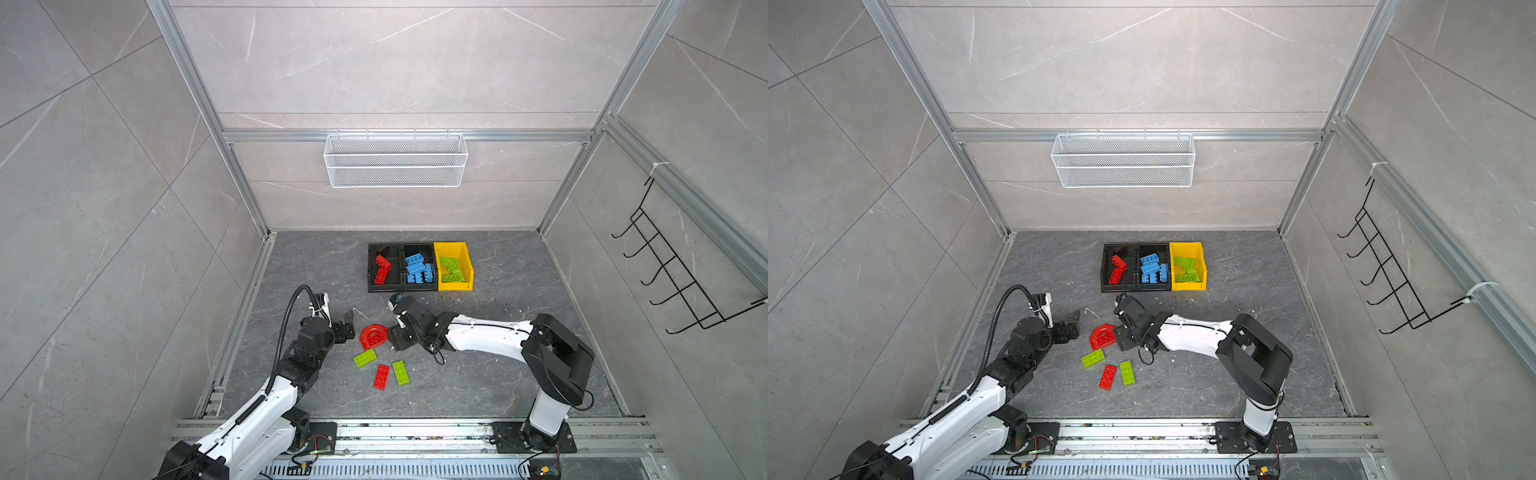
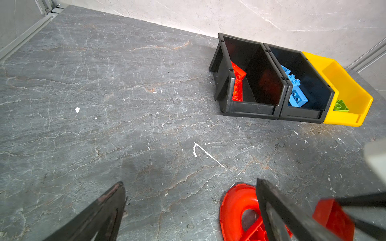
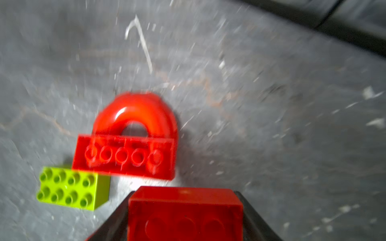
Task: Sort the legos into containers by color
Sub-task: 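Lift the red brick and carry it over the black bin, then open the right gripper to drop the red brick into the black bin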
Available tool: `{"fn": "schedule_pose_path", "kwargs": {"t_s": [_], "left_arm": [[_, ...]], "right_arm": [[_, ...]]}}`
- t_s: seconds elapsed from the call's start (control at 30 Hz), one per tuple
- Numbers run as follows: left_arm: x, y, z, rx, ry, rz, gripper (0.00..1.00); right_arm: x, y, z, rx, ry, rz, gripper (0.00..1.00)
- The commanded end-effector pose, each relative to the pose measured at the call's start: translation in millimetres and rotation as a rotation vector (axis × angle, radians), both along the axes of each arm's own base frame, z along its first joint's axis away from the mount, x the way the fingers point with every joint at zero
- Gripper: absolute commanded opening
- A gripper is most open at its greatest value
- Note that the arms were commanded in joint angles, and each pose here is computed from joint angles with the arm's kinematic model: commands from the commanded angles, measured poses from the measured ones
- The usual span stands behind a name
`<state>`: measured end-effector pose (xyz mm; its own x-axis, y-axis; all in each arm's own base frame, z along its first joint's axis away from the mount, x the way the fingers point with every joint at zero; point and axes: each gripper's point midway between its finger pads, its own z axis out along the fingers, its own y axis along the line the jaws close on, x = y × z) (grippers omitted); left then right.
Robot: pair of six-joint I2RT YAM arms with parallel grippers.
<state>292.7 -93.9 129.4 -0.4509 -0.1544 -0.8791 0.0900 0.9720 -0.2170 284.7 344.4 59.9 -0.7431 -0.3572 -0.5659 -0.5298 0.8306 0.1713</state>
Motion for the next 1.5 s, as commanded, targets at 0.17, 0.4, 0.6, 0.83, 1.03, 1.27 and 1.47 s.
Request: {"fn": "schedule_pose_path", "kwargs": {"t_s": [0.17,0.4,0.6,0.83,1.03,1.27,1.47], "left_arm": [[5,5,13,-0.008,-0.04,0.034,0.99],[7,5,13,0.001,-0.037,0.033,0.99],[6,7,14,0.002,-0.047,0.043,0.99],[6,7,14,-0.003,-0.05,0.044,0.99],[7,5,14,-0.005,-0.049,0.04,0.99],[7,7,14,0.003,-0.05,0.049,0.99],[7,8,13,0.007,-0.048,0.05,0.99]], "right_arm": [[69,10,46,0.125,-0.053,0.005,0.46],[151,15,71,0.193,-0.133,-0.069,0.44],[198,23,74,0.232,-0.165,-0.101,0.44],[223,33,65,0.207,-0.152,-0.089,0.44],[236,40,53,0.185,-0.135,-0.096,0.46],[242,37,54,0.185,-0.126,-0.112,0.67],[233,32,83,0.203,-0.144,-0.097,0.83]]}}
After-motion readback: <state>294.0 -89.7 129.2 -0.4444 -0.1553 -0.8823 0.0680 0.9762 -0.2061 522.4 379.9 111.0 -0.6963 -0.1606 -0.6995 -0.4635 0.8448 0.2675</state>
